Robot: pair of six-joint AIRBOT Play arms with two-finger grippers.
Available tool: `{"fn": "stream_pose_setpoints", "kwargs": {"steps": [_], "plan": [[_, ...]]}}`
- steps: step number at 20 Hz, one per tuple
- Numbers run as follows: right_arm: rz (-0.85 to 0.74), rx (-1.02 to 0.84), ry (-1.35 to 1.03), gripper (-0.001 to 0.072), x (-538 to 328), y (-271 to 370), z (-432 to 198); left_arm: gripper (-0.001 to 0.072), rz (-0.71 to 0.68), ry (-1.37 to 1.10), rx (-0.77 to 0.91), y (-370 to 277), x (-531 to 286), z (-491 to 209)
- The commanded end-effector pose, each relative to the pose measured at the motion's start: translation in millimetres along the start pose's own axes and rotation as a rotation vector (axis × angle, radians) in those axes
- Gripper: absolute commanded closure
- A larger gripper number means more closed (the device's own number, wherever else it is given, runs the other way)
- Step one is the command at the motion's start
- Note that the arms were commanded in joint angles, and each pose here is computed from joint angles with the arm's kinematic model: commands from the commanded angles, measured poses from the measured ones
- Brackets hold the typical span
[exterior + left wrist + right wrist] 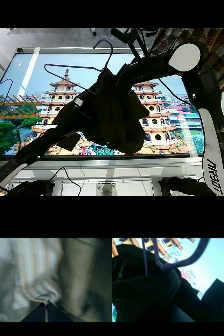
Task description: Fold the clothes and pants, and hang the long-sleeved shirts on hangers.
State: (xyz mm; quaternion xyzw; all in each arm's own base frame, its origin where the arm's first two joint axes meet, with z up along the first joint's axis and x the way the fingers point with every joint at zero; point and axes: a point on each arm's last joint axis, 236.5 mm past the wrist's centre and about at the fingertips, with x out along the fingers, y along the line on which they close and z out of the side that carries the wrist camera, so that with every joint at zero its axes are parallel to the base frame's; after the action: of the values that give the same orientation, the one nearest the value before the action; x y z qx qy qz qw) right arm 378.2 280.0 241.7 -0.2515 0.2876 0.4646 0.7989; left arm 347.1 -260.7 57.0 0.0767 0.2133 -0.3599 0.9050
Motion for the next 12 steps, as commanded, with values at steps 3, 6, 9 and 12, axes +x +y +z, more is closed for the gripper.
{"fn": "stream_pose_setpoints", "kwargs": {"steps": [3, 6, 9, 12], "plan": [[-0.062, -0.022, 0.109, 0.0677, -3.1, -14.5, -25.7, 0.0683, 0.185, -0.065, 0.008, 87.1, -52.0, 23.3], [-0.061, -0.075, 0.130, 0.0677, -11.6, -11.8, -29.8, 0.0683, 0.292, -0.067, -0.030, 138.2, -90.0, 19.2], [-0.043, -0.177, 0.164, 0.0677, -19.3, -6.8, -37.2, 0.0683, 0.420, -0.105, -0.059, 178.1, -130.4, 24.1], [0.031, -0.329, 0.203, 0.0677, -20.9, 6.1, -47.6, 0.0683, 0.498, -0.149, -0.053, 193.8, -159.2, 36.6]]}}
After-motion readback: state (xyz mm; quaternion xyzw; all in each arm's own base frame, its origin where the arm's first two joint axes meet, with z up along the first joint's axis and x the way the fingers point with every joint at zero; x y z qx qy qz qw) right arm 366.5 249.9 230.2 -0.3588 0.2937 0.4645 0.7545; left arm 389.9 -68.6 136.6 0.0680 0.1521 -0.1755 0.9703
